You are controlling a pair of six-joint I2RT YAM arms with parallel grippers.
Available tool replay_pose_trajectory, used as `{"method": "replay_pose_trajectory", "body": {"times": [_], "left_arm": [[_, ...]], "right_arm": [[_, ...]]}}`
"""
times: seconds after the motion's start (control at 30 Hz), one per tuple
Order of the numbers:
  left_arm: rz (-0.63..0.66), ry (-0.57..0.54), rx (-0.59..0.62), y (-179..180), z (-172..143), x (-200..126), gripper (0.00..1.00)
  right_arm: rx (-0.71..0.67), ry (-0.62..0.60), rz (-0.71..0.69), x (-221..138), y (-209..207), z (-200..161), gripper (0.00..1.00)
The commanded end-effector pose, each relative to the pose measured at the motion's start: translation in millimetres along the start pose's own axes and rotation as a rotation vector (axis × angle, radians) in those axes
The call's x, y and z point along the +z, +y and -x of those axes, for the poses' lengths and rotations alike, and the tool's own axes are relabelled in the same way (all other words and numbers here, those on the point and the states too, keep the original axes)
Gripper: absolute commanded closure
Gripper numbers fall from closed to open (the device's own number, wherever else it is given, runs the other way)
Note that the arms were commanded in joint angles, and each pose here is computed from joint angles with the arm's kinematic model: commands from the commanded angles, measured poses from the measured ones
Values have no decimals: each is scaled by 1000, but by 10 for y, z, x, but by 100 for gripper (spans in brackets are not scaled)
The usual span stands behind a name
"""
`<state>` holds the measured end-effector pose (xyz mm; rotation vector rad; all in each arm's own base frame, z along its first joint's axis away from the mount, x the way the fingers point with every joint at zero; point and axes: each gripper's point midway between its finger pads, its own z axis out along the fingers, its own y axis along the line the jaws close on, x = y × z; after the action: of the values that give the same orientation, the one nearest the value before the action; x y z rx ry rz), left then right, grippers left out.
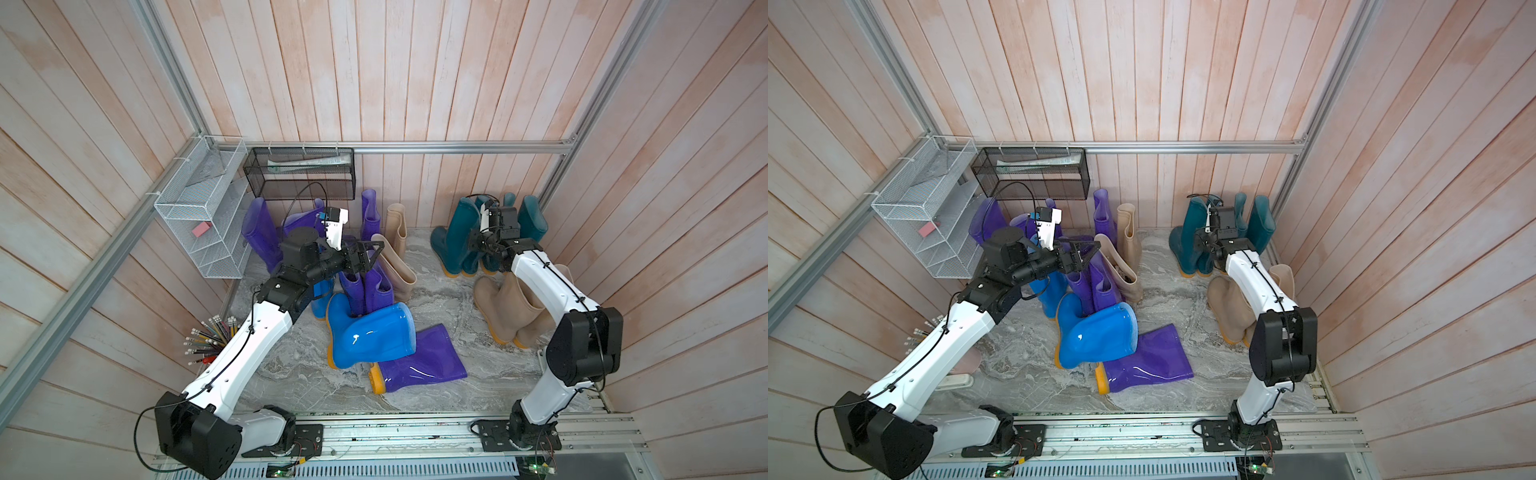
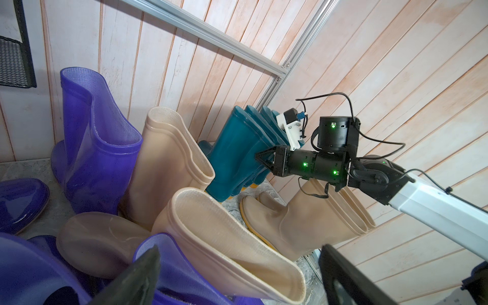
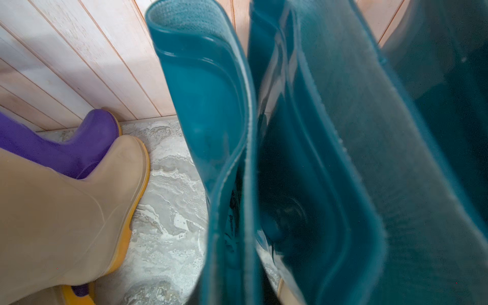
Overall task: Match and arrange rain boots in pairs
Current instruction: Pair a pair of rain boots at the center of the board, then move the rain boot to the center of the board.
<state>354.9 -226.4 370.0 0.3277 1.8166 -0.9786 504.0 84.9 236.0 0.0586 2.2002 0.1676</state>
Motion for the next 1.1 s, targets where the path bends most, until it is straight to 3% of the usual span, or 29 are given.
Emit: {"method": "replay_pose_trajectory", "body": {"times": [0.0, 0.17, 0.4, 0.53, 0.73, 1.07], "left_arm": [[-22, -15, 20, -92, 83, -22, 3], [-24, -17, 23, -101, 91, -30, 3], [4, -37, 31, -66, 124, -61, 3], [87, -83, 33, 62, 184, -118, 3], [316, -178, -48, 605, 276, -290, 1], [231, -129, -77, 604, 190, -151, 2]], "right_arm": [[13, -34, 16, -113, 33, 78, 60], [16, -132, 35, -543, 132, 344, 40], [-16, -249, 87, -1121, 466, 597, 35], [-52, -293, 197, -1326, 987, 603, 32], [-62, -242, 415, -1076, 1758, 433, 28], [-80, -76, 556, -327, 2337, 119, 27]]}}
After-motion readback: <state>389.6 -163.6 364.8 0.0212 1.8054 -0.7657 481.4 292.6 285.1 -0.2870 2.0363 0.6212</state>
